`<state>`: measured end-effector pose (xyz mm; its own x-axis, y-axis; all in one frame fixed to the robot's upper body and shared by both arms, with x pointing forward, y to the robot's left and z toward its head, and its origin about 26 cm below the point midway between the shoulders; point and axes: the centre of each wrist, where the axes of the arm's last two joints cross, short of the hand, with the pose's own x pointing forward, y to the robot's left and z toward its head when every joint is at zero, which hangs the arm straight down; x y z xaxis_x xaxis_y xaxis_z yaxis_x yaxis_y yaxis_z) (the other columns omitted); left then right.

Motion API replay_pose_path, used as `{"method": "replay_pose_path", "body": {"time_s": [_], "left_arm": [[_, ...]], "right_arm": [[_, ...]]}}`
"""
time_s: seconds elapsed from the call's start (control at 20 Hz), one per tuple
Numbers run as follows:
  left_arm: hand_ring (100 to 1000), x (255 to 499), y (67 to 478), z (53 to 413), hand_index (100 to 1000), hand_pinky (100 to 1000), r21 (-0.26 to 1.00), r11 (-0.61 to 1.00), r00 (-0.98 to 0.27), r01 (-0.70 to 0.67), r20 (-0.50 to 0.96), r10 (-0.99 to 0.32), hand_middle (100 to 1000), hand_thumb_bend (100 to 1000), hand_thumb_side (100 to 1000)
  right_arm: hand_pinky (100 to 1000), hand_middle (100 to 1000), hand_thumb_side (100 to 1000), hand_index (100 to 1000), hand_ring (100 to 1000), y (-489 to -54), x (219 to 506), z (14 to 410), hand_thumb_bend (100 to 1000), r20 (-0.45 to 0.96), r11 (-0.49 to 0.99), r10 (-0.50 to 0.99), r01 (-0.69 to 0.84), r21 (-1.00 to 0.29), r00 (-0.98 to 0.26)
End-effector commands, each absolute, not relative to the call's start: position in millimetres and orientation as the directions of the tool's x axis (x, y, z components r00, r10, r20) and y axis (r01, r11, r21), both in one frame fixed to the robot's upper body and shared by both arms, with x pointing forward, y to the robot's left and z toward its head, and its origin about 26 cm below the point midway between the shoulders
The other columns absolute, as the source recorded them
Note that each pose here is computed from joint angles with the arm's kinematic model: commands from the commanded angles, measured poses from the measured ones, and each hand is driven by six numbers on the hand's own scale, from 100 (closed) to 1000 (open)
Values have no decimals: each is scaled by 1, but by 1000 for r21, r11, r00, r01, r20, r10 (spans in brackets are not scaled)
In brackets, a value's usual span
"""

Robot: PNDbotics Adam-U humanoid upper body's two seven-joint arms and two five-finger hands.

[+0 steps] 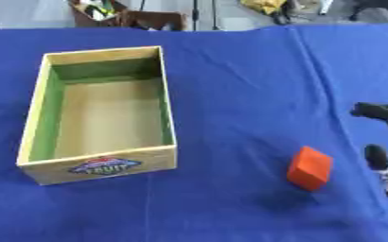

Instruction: Pick up objects on the table and place them in the box.

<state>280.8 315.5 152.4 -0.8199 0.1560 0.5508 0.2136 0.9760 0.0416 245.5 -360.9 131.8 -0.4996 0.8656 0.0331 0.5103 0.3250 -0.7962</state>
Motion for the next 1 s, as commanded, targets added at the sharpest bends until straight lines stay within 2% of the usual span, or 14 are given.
{"method": "replay_pose_path", "body": {"time_s": [0.05,0.35,0.75,1.0], "left_arm": [[344,277,321,160,516,295,70,978,-833,194,538,127,433,100,985],[344,277,320,160,515,295,71,977,-831,199,540,130,433,100,986],[344,277,319,158,515,295,72,976,-827,207,546,135,433,100,991],[344,277,318,157,514,294,73,974,-825,212,547,139,433,100,993]], "right_arm": [[820,781,1000,908,850,-360,244,141,516,-156,122,879,531,-839,-450],[851,788,1000,908,871,-346,250,139,547,-243,7,864,493,-870,-441],[853,764,1000,893,880,-334,256,141,530,-211,6,872,441,-898,-442],[845,749,1000,882,873,-330,259,144,524,-187,0,898,424,-906,-398]]}}
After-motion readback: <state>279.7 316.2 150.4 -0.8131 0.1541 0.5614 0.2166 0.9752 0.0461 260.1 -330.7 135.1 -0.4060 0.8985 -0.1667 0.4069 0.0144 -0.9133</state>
